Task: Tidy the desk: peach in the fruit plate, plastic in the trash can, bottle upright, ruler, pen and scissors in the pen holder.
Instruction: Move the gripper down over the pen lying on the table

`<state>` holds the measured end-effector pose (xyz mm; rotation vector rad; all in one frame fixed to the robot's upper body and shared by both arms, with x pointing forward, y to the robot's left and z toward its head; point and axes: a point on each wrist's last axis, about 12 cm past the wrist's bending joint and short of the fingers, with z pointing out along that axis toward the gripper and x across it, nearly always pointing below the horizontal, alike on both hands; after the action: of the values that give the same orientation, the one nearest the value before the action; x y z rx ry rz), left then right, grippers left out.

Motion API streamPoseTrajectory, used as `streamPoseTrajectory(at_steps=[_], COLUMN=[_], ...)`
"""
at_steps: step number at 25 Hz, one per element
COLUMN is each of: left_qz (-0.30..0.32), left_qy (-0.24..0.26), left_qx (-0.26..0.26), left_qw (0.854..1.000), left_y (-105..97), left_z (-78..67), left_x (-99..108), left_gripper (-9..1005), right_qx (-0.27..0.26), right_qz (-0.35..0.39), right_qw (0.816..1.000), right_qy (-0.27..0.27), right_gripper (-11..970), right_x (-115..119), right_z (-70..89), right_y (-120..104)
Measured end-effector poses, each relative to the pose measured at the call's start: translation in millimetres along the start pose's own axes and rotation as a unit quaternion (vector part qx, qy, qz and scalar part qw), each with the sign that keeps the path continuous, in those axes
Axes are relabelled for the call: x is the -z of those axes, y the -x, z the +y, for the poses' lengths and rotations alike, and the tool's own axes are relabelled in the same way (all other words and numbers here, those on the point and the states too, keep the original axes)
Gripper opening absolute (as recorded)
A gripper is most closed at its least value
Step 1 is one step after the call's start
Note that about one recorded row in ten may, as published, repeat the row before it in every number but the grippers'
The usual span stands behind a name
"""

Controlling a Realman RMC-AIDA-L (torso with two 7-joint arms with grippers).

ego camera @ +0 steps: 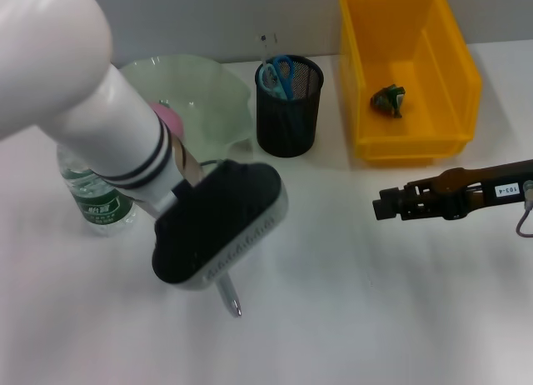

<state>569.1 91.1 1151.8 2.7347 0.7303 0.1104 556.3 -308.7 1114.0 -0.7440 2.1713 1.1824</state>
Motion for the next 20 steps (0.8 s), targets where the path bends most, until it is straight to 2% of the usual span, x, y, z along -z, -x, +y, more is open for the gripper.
streamPoseTrajectory(at_steps=[4,10,20], left_qz=[0.003,0.008,0.018], left_qy=[-0.005,-0.013,-0.048], left_qx=[-0.019,-0.052,-0.077], left_qw=[1.0,0.999,0.996], left_y=[5,12,16], left_z=[1.6,9.7,11.9], left_x=[-3,0,-11], left_gripper=[765,744,708], right_qx=[0.01,0.03,0.038], right_qz=[0.015,0.037,0.058], right_qw=[1.0,0.999,0.998], right_qy=[-0.005,-0.007,-0.007], right_gripper=[433,435,437], right_x=[1,-2,-5], right_z=[-0.1,0.6,2.0], right_y=[5,23,29])
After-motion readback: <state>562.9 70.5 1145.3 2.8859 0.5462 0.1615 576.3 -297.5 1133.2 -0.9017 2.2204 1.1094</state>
